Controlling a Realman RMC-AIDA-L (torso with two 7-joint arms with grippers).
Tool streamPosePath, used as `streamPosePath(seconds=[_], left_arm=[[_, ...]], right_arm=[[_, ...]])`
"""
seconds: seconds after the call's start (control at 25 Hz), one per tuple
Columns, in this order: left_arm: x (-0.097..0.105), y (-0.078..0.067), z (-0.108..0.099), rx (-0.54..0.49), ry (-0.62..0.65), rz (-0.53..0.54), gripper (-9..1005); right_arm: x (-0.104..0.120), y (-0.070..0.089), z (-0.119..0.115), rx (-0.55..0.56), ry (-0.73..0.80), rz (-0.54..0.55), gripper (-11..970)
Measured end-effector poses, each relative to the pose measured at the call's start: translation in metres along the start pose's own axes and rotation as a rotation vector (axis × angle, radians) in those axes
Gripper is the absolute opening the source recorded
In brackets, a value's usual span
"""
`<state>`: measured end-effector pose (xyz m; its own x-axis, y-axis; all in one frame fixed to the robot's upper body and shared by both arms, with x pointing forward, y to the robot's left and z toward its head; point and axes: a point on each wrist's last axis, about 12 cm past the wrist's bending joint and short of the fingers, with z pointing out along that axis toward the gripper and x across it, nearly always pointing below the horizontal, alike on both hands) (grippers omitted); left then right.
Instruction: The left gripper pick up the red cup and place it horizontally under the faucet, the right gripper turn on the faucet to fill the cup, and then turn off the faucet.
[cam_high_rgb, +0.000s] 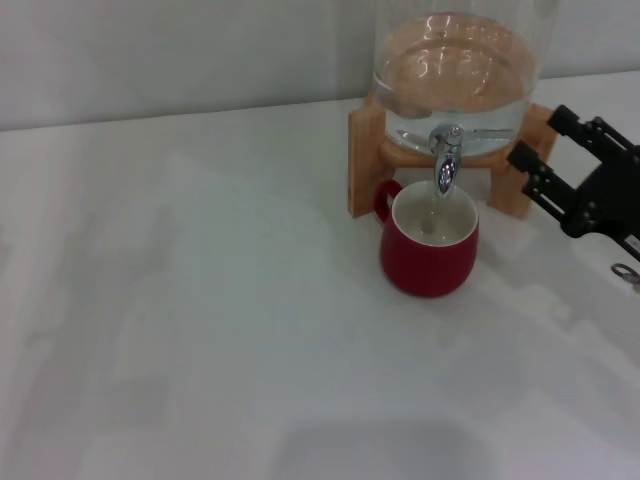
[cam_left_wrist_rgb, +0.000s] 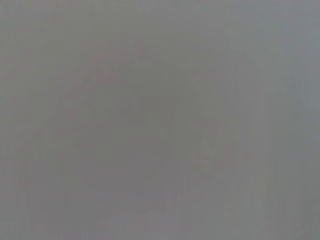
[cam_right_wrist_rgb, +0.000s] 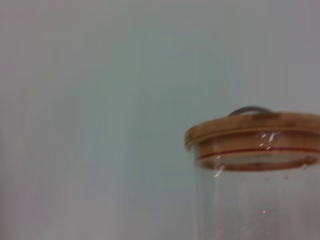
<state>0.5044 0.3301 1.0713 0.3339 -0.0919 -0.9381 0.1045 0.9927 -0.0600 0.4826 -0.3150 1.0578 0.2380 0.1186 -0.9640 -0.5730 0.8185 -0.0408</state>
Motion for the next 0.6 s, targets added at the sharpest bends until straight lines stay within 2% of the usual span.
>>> streamPosePath(seconds=[0.28,0.6], left_arm=[[0.001,-0.005,-0.001,0.04,0.006,0.011,883],[0.001,-0.006,-0.001,0.048,0.007,0.013,883]], right_arm=[[0.008,0.001,0.018,-0.032,0.061,-0.013,611],[0.009,-0.002,0.024,-0.025,0.07,-0.024,611]])
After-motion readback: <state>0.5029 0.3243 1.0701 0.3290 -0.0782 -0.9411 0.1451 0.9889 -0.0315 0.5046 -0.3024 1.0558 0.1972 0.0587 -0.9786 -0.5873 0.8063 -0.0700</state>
